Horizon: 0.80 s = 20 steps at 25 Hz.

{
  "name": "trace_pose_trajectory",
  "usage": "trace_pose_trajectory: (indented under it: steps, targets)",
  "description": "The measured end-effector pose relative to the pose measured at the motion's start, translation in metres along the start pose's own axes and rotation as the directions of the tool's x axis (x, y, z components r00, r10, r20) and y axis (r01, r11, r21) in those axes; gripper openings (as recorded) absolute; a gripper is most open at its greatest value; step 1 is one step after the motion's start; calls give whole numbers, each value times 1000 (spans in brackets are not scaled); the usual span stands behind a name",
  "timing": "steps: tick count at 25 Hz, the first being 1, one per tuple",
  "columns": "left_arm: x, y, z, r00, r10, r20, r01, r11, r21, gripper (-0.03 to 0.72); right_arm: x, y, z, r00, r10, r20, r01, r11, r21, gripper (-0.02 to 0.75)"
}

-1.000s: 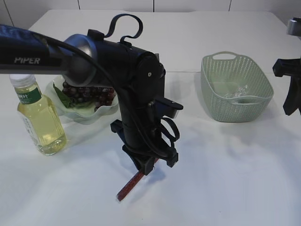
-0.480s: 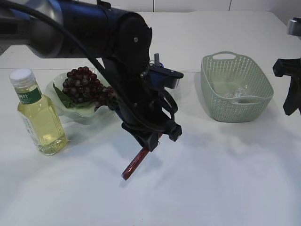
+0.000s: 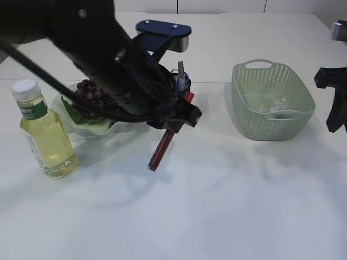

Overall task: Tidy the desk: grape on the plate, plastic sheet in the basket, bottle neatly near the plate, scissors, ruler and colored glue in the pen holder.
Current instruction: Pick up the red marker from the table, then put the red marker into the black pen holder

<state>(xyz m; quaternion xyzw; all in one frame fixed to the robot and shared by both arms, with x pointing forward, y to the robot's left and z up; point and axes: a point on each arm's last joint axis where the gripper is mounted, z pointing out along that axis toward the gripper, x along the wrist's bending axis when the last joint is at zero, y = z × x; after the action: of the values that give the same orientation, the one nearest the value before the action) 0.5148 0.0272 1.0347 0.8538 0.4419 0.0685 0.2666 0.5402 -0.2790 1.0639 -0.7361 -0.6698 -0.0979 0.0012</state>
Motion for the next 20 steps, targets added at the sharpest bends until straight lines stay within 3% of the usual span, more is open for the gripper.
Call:
trace_pose_trajectory:
  steps: [4, 10, 13, 16, 20]
  targets:
    - [4, -11, -12, 1000, 17, 6, -16, 984, -176, 92, 0, 0, 0, 1000, 0, 0, 0, 1000, 0, 242]
    - [12, -21, -5, 998, 62, -4, -58, 916, -397, 92, 0, 0, 0, 1000, 0, 0, 0, 1000, 0, 242]
    - [22, -21, -3, 999, 53, -6, -49, 855, -516, 92, 0, 0, 0, 1000, 0, 0, 0, 1000, -1, 242]
    - [35, -10, -9, 999, 35, -11, -34, 757, -653, 92, 0, 0, 0, 1000, 0, 0, 0, 1000, -1, 242]
    - [54, -1, -7, 1000, 4, -25, -21, 659, -751, 92, 0, 0, 0, 1000, 0, 0, 0, 1000, -1, 242]
